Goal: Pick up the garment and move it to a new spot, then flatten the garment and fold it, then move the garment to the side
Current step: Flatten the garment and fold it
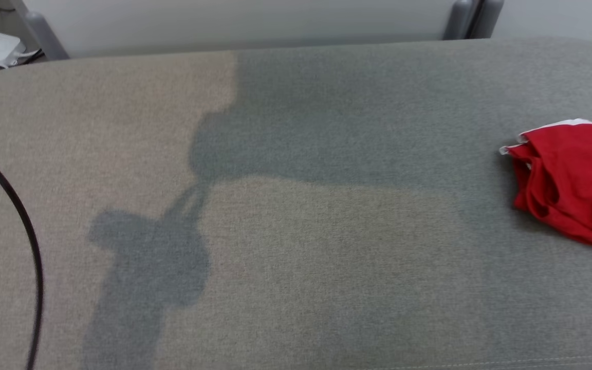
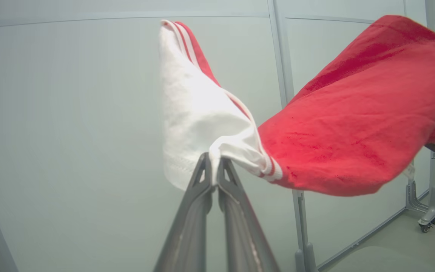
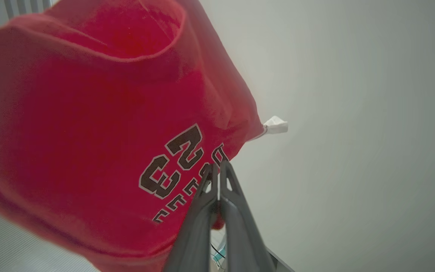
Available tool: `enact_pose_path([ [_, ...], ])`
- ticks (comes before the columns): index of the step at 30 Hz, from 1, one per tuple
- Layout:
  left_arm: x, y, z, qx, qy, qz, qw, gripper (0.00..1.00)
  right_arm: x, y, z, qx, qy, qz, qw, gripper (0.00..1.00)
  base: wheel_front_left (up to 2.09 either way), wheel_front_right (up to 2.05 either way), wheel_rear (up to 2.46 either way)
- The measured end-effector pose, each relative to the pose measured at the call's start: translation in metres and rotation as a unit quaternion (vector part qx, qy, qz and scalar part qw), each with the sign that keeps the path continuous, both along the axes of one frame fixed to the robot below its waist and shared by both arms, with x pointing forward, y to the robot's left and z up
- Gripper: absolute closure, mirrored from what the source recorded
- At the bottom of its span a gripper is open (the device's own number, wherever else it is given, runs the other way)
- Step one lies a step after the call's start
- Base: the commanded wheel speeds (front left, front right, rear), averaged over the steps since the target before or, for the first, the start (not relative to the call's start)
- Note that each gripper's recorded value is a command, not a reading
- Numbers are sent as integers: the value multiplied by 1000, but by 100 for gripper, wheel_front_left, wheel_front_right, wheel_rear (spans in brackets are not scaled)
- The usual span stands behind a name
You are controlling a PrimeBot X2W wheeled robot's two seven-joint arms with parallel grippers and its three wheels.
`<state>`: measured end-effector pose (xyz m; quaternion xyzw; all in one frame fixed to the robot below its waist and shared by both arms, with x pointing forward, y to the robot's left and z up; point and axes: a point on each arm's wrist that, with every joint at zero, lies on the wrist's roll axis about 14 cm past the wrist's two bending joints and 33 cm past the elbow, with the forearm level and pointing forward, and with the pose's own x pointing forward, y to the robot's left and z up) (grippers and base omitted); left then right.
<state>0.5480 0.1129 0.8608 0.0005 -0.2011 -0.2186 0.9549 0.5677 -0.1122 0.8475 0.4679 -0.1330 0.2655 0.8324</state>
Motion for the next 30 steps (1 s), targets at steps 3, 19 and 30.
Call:
enact_pose_path([
  [3, 13, 2, -66, 2, 36, -3, 999, 100, 18, 5, -63, -8, 58, 15, 998, 100, 0, 0, 0],
  [19, -92, 50, -467, -108, 380, 152, 906, 100, -27, -30, -443, 99, 434, -44, 894, 100, 0, 0, 0],
  [30, -163, 44, -459, -93, 377, 171, 905, 100, -91, -41, -452, 216, 444, -38, 869, 100, 0, 0, 0],
])
